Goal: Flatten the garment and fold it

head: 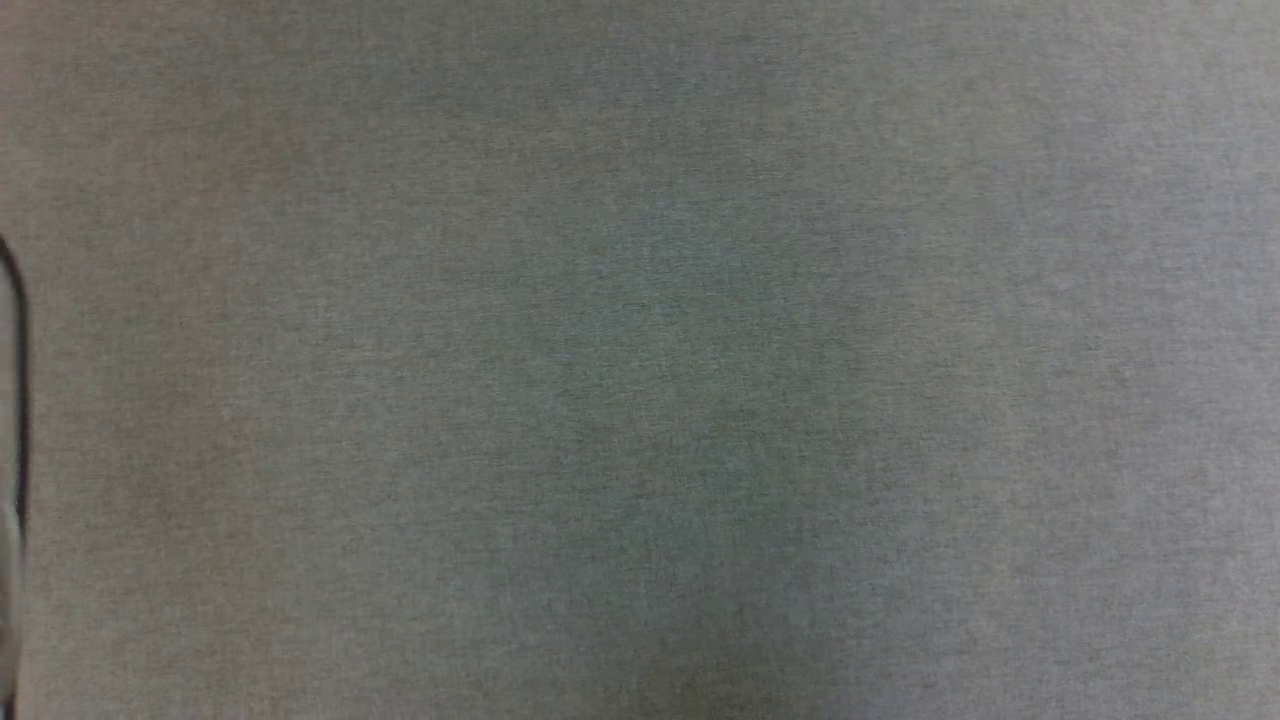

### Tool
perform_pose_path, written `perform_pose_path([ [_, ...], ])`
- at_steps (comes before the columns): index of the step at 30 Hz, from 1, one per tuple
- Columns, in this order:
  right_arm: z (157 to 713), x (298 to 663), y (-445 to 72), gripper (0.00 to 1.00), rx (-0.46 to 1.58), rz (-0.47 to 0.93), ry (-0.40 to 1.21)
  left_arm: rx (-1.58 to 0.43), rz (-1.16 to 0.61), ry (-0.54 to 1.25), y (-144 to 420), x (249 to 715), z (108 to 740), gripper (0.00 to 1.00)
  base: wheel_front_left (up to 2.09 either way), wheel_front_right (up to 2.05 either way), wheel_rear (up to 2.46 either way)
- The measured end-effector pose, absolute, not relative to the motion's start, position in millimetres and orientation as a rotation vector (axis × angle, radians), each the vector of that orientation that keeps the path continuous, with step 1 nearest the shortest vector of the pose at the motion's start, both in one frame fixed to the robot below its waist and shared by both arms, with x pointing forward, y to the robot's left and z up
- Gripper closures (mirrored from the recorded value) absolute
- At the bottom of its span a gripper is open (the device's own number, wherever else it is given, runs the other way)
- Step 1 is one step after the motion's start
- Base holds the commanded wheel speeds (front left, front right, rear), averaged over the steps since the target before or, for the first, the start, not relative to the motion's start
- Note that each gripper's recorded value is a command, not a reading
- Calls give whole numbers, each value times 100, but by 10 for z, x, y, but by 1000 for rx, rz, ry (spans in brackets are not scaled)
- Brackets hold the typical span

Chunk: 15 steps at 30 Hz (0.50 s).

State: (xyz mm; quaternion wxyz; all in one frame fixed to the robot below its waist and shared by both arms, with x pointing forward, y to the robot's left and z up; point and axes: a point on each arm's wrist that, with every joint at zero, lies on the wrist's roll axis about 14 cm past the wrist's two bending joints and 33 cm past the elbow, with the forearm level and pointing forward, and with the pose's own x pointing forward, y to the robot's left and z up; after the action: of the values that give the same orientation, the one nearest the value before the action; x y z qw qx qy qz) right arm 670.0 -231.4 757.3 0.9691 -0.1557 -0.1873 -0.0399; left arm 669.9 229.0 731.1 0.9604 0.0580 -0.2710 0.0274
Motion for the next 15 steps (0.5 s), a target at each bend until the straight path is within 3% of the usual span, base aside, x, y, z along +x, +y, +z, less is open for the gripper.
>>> perform_pose_path([
  [7, 6216, 6678, -2248, 100, -255, 3, -65, 144, -10, -176, 2320, 6581, 5942, 100, 0, 0, 0],
  [15, 5115, 5985, -2288, 100, -139, 50, 226, 64, -98, 284, 2282, 5704, 4597, 100, 0, 0, 0],
])
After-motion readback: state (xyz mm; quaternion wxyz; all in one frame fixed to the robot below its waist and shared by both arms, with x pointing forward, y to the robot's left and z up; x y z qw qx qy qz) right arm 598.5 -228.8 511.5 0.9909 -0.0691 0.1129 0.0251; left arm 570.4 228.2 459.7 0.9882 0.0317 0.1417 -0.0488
